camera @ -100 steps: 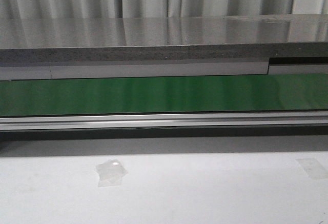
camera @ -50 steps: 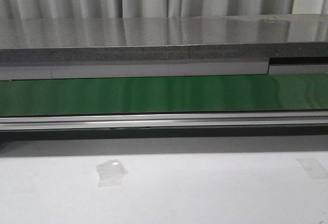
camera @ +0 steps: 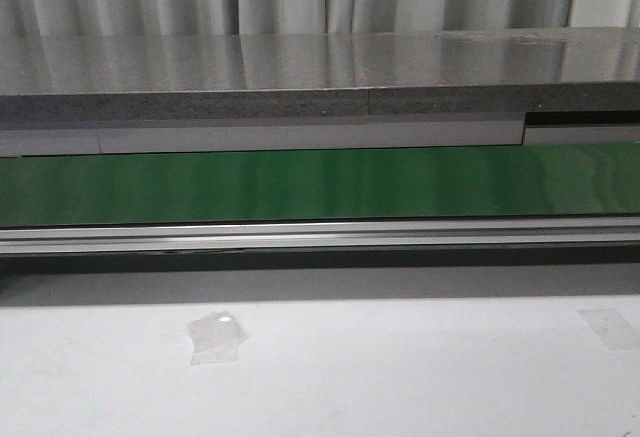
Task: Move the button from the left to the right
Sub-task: 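Move the left gripper over the yellow-capped button in the blue tray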
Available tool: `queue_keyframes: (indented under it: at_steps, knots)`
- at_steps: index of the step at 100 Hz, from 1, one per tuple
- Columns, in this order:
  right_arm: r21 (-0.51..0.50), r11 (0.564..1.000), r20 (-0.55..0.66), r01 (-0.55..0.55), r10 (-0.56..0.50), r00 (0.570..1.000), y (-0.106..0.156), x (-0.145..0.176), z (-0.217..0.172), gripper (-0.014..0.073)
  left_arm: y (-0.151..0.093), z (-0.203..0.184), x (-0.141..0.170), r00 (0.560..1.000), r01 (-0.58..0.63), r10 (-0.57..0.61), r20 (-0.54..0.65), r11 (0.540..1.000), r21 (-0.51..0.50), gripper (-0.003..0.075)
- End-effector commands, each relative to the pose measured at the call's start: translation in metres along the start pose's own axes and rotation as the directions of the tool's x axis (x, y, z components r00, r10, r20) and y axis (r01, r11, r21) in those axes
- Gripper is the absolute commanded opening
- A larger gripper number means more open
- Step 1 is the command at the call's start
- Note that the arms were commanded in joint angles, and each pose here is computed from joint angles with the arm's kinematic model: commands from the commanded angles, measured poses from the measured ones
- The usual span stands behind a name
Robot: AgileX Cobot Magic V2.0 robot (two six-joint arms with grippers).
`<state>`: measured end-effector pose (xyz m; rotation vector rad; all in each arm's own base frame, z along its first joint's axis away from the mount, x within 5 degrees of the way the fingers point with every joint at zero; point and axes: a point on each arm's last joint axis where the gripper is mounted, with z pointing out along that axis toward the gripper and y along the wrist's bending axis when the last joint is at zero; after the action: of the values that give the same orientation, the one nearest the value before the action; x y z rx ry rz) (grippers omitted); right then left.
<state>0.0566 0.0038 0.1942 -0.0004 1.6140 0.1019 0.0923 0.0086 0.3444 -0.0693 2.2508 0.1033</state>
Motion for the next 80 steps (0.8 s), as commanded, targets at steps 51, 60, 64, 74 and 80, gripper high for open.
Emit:
queue_keyframes:
  at_steps: [51,60,64,74,80]
  knots:
    - [-0.007,1.000,0.109,0.001,0.000,0.994,0.001,-0.013,-0.002,-0.0068,0.015,0.052,-0.109,0.999,-0.001,0.008,0.043,0.984,-0.177,0.0636]
    - [-0.007,1.000,0.109,0.001,0.000,0.994,0.001,-0.013,-0.002,-0.0068,0.026,0.067,-0.123,0.999,0.042,-0.034,0.040,0.978,-0.203,0.0633]
    - [-0.007,1.000,0.109,0.001,0.000,0.994,0.001,-0.013,-0.002,-0.0068,0.031,0.074,-0.128,0.998,0.059,-0.053,0.036,0.976,-0.211,0.0629]
    - [-0.007,1.000,0.109,0.001,0.000,0.994,0.001,-0.013,-0.002,-0.0068,0.042,0.096,-0.135,0.996,0.084,-0.084,0.009,0.974,-0.211,0.0617]
    - [-0.007,1.000,0.109,0.001,0.000,0.994,0.001,-0.013,-0.002,-0.0068,0.049,0.110,-0.137,0.995,0.086,-0.092,-0.022,0.974,-0.208,0.0617]
